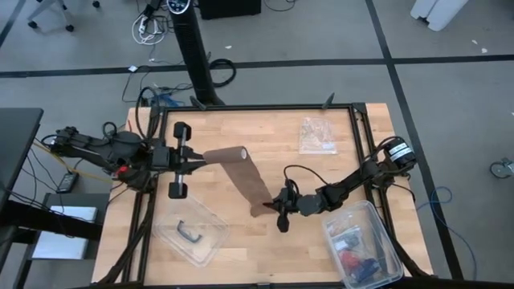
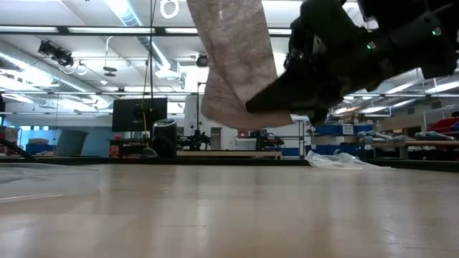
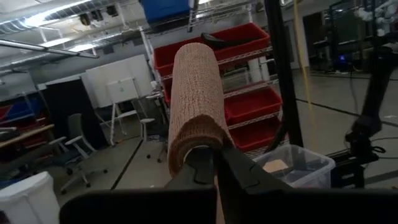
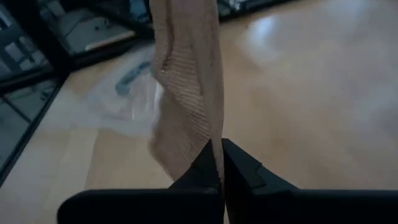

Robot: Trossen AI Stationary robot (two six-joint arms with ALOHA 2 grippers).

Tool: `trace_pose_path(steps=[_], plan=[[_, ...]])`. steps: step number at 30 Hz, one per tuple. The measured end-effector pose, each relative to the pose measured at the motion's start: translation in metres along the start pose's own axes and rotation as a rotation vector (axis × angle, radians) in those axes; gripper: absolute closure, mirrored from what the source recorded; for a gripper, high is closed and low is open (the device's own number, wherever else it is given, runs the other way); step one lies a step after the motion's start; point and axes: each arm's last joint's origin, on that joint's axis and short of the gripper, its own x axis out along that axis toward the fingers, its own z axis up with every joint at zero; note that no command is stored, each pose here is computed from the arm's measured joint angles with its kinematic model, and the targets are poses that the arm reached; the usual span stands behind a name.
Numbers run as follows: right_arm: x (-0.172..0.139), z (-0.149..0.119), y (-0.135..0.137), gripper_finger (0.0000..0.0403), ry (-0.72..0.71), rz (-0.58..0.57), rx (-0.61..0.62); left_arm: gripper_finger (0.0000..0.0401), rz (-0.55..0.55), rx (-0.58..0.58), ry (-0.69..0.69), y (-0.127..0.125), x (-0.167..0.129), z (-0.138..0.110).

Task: Roll bandage
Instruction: Roll the brown bandage

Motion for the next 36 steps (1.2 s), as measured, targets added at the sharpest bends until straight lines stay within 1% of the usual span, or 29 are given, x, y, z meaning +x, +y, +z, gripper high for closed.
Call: trace_pose_path(steps=[7, 13, 16, 20, 27, 31, 34, 36], plan=[[-0.008, -0.01, 0.017, 0.0402, 0.025, 0.084, 0.063, 0.04, 0.081, 0.027, 0.025, 0.01, -0.009, 0.001], [-0.012, -0.009, 0.029, 0.0402, 0.017, 0.139, 0.088, 0.04, 0.169, 0.053, 0.109, 0.021, -0.011, -0.006], [-0.011, -0.004, 0.037, 0.0402, 0.011, 0.18, 0.082, 0.04, 0.211, 0.07, 0.165, 0.026, -0.011, -0.012], [-0.009, 0.007, 0.051, 0.0403, 0.003, 0.245, 0.052, 0.04, 0.247, 0.085, 0.213, 0.032, -0.011, -0.019], [-0.01, 0.03, 0.079, 0.0403, 0.05, 0.26, -0.063, 0.04, 0.306, 0.121, 0.335, 0.045, -0.014, -0.032], [-0.011, 0.044, 0.093, 0.0403, 0.068, 0.264, -0.148, 0.04, 0.327, 0.135, 0.39, 0.051, -0.016, -0.038], [-0.012, 0.055, 0.101, 0.0403, 0.09, 0.255, -0.206, 0.04, 0.332, 0.145, 0.405, 0.054, -0.018, -0.039], [-0.012, 0.06, 0.104, 0.0403, 0.096, 0.243, -0.238, 0.04, 0.295, 0.138, 0.372, 0.054, -0.019, -0.037]])
